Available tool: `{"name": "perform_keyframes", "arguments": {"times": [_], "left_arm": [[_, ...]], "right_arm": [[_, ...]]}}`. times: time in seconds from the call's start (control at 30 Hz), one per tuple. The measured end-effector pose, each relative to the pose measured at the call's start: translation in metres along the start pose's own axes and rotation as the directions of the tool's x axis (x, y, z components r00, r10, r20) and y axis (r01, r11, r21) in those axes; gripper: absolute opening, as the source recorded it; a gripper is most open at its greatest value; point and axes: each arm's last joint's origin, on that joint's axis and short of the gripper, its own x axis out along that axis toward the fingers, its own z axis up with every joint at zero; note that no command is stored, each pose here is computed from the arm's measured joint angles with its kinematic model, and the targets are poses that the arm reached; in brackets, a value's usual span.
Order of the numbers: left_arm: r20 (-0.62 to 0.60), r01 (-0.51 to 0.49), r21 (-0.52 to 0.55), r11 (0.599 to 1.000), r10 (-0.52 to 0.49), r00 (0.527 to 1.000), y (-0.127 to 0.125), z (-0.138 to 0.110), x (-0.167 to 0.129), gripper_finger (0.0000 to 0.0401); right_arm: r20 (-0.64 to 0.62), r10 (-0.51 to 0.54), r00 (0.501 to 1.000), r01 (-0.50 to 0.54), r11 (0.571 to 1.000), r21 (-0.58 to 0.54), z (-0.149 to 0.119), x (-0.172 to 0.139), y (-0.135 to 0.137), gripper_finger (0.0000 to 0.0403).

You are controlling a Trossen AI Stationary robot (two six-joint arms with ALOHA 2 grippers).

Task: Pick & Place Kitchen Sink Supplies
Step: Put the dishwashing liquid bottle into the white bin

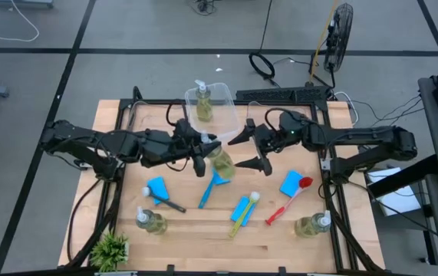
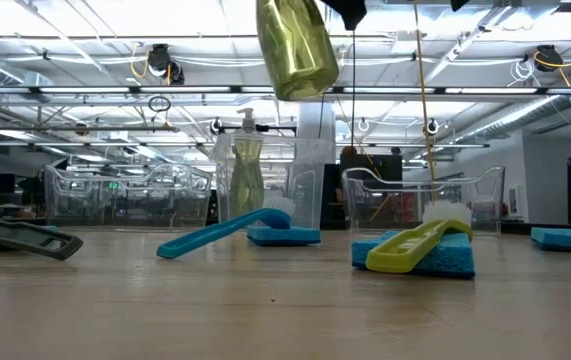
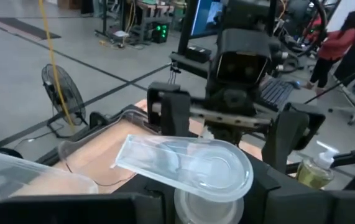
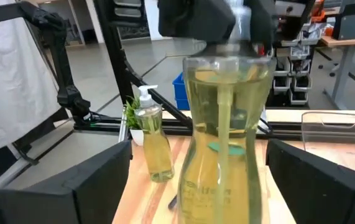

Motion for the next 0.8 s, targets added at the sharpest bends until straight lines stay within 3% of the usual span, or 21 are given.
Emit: {"name": "perform_keyframes", "arguments": {"times": [0.43, 0.8], "left_arm": [[0.026, 0.028, -0.001, 1.0, -0.028, 0.999, -0.002, 0.003, 0.0, 0.0107], [0.025, 0.035, 0.005, 0.999, -0.035, 0.999, 0.0, 0.004, 0.001, 0.0107]], "right_arm": [[0.094, -0.028, 0.995, 0.02, 0.996, 0.082, -0.009, 0.026, -0.018, 0.0376], [0.097, -0.045, 0.994, 0.03, 0.989, 0.148, -0.004, 0.028, -0.017, 0.0376]]}}
